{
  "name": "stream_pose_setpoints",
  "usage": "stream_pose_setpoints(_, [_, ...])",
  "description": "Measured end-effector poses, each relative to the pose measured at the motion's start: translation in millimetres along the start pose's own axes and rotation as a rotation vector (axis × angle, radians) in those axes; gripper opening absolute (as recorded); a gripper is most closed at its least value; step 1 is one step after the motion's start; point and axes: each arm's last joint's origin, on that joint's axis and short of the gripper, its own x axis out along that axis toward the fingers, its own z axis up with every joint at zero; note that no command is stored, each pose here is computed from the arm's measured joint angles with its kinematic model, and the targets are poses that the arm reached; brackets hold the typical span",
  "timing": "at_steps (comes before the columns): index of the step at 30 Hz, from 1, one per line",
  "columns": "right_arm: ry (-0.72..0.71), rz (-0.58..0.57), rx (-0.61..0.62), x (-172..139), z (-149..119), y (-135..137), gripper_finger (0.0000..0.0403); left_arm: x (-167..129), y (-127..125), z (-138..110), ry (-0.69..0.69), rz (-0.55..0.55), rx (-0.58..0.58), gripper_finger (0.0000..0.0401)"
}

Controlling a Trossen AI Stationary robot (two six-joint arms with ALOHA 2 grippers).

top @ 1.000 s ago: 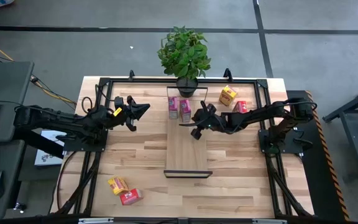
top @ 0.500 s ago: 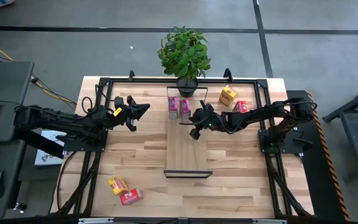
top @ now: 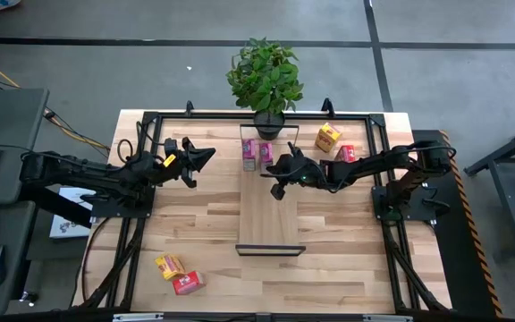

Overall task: Stack cereal on shelf
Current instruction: Put the purple cereal box on the shelf aligned with the other purple cereal box, then put the right red cereal box on the shelf

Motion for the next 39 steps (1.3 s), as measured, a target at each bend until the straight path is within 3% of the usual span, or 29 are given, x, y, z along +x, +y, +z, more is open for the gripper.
stream_pose_setpoints(9, [-0.031, -0.020, 0.015, 3, 5, -10, 0.0000, 0, 0, 0, 0.000, 0.000, 0.000, 0.0000])
stream_pose_setpoints(20, [-0.036, 0.080, 0.023, 14, 0, -10, 0.0000, 0, 0, 0, 0.001, 0.000, 0.025, 0.0000])
stream_pose_setpoints(27, [0.036, 0.173, -0.069, -12, 6, 2, 0.0000, 0, 0, 0, 0.001, 0.000, 0.026, 0.0000])
stream_pose_setpoints(30, [0.102, 0.131, -0.110, -36, 9, 4, 0.0000, 0, 0, 0, 0.004, 0.002, 0.027, 0.0000])
stream_pose_setpoints(34, [0.163, -0.014, -0.119, -74, 12, 2, 0.0000, 0, 0, -1, 0.005, 0.002, 0.027, 0.0000])
stream_pose_setpoints(39, [0.231, -0.191, 0.014, -114, 9, -11, 0.0000, 0, 0, 0, 0.005, 0.002, 0.027, 0.0000])
